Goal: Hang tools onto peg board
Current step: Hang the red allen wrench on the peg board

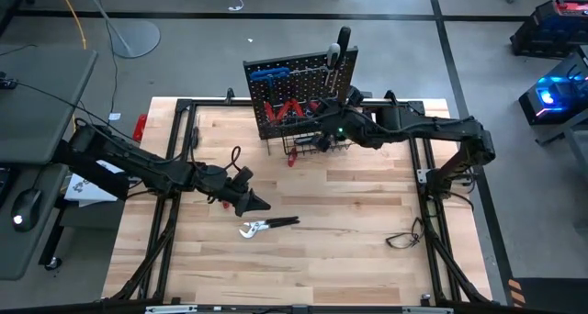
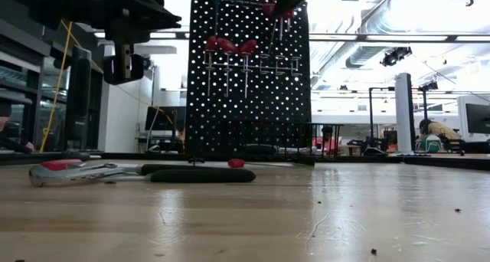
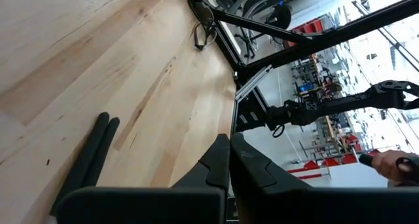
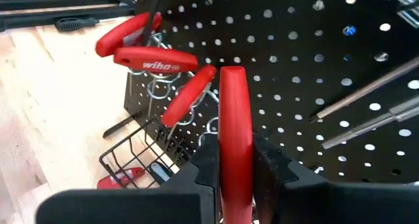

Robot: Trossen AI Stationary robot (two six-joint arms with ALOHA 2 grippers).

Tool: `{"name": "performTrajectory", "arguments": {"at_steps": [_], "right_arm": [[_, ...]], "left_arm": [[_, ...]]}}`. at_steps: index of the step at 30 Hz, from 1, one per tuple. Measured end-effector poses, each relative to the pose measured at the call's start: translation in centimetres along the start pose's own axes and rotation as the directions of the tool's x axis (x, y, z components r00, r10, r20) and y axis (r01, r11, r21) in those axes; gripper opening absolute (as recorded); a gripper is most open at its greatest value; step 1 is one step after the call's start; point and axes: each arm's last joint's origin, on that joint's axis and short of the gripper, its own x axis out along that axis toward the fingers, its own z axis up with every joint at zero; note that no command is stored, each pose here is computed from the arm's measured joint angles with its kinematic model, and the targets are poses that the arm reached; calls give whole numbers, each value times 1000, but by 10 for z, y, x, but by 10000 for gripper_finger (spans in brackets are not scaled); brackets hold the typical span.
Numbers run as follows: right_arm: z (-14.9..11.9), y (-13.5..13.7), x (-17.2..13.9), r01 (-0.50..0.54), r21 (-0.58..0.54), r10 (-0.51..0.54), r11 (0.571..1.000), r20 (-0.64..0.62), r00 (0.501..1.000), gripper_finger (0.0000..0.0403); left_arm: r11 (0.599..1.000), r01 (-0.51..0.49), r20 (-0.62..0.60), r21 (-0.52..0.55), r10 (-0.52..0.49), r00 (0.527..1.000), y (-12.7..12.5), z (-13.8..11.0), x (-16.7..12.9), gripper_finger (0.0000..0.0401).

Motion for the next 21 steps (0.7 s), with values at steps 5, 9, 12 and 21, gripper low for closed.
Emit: {"name": "performTrajectory", "arguments": {"at_steps": [5,9,12,21], "right_arm": [[0,-7,6,-25,7,25,1000,-18,1000,37],[0,-17,16,-148,79,152,986,-51,987,37],[0,-23,21,-157,119,165,980,-61,984,37],[-1,-29,24,-146,123,156,982,-68,986,168]], "left_arm": [[1000,3,-9,4,-3,1000,-1,-2,0,0],[1000,4,-11,4,-4,1000,-1,-3,0,0],[1000,4,-11,5,-4,1000,-1,-2,0,0],[1000,7,-16,6,-7,1000,-2,-4,0,0]]}}
